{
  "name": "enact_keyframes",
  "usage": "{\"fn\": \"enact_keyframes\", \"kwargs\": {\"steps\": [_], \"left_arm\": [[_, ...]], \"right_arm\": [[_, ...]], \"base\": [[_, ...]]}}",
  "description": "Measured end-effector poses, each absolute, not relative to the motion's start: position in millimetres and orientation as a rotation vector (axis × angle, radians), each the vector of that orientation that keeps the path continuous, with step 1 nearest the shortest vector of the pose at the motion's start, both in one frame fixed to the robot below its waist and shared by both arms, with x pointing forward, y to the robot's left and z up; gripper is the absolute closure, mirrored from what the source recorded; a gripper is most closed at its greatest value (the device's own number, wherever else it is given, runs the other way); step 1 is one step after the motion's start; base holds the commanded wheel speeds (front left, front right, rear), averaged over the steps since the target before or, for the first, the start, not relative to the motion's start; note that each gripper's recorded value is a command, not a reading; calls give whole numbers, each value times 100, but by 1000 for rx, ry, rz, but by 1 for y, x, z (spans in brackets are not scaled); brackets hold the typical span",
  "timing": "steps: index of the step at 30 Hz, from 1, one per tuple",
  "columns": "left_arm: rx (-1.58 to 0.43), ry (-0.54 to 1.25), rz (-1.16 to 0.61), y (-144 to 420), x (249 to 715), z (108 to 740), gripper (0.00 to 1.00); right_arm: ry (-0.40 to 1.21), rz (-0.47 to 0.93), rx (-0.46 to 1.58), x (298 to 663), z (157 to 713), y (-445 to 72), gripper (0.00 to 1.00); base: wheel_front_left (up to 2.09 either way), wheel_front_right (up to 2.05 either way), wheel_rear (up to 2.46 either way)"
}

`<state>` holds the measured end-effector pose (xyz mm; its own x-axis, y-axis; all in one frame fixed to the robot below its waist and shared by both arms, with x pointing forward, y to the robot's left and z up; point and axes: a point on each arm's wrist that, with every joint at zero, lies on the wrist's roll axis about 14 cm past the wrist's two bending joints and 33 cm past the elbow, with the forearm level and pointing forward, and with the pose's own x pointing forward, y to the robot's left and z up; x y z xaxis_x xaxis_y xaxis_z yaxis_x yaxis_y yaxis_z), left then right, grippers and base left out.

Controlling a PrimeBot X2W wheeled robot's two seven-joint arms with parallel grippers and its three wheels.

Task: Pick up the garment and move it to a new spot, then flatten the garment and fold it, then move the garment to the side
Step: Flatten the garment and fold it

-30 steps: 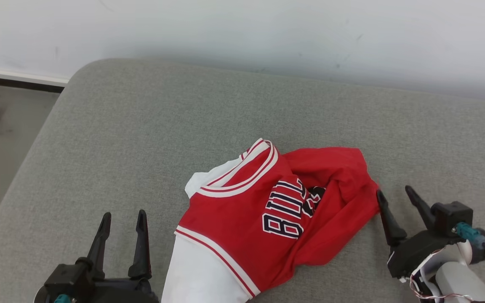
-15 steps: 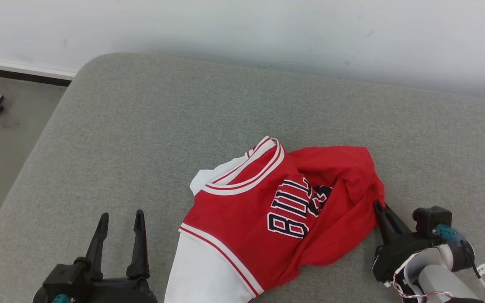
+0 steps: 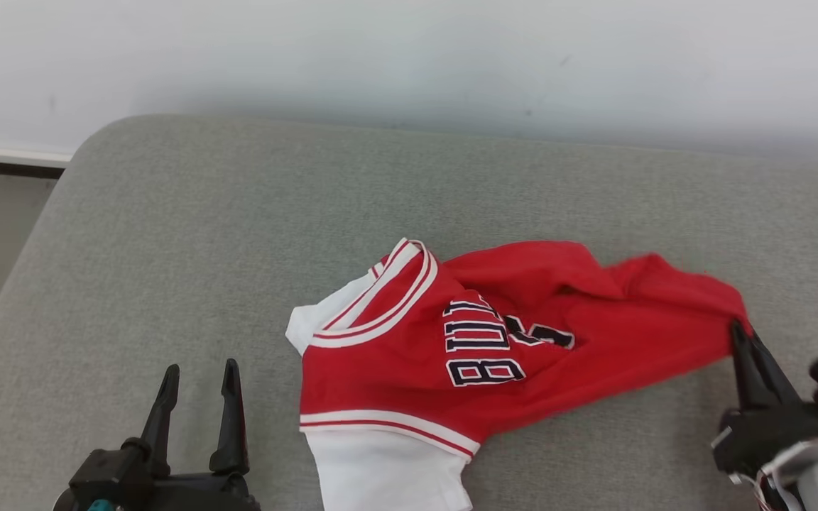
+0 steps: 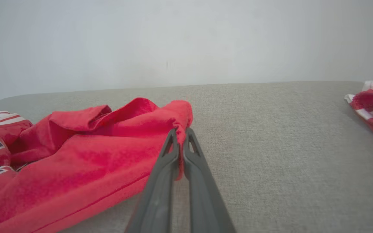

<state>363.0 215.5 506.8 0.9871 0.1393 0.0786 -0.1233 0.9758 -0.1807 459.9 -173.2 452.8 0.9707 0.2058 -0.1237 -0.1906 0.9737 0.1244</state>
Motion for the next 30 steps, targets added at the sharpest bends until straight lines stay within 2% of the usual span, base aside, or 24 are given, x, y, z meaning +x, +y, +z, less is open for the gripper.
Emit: {"fn": "enact_keyframes", "kwargs": {"steps": [7,8,9,14,21,25,30], "left_arm": [[-184,-88,96,204,367,506,0],[-185,-85,90,202,367,505,0],[-185,-86,86,201,368,505,0],[-185,-87,60,194,373,506,0],[-180,-95,35,188,375,509,0],[-177,-103,27,187,375,512,0],[-171,-107,4,181,378,513,0]], "right_arm": [[166,63,146,413,436,-220,100],[173,48,156,407,433,-223,64],[176,37,164,402,431,-225,0],[102,-4,154,399,452,-238,0],[-49,53,138,399,499,-217,0],[-98,108,155,390,514,-193,0],[-101,112,182,377,513,-183,0]], "base": [[0,0,0],[0,0,0],[0,0,0],[0,0,0],[0,0,0],[0,0,0],[0,0,0]]}}
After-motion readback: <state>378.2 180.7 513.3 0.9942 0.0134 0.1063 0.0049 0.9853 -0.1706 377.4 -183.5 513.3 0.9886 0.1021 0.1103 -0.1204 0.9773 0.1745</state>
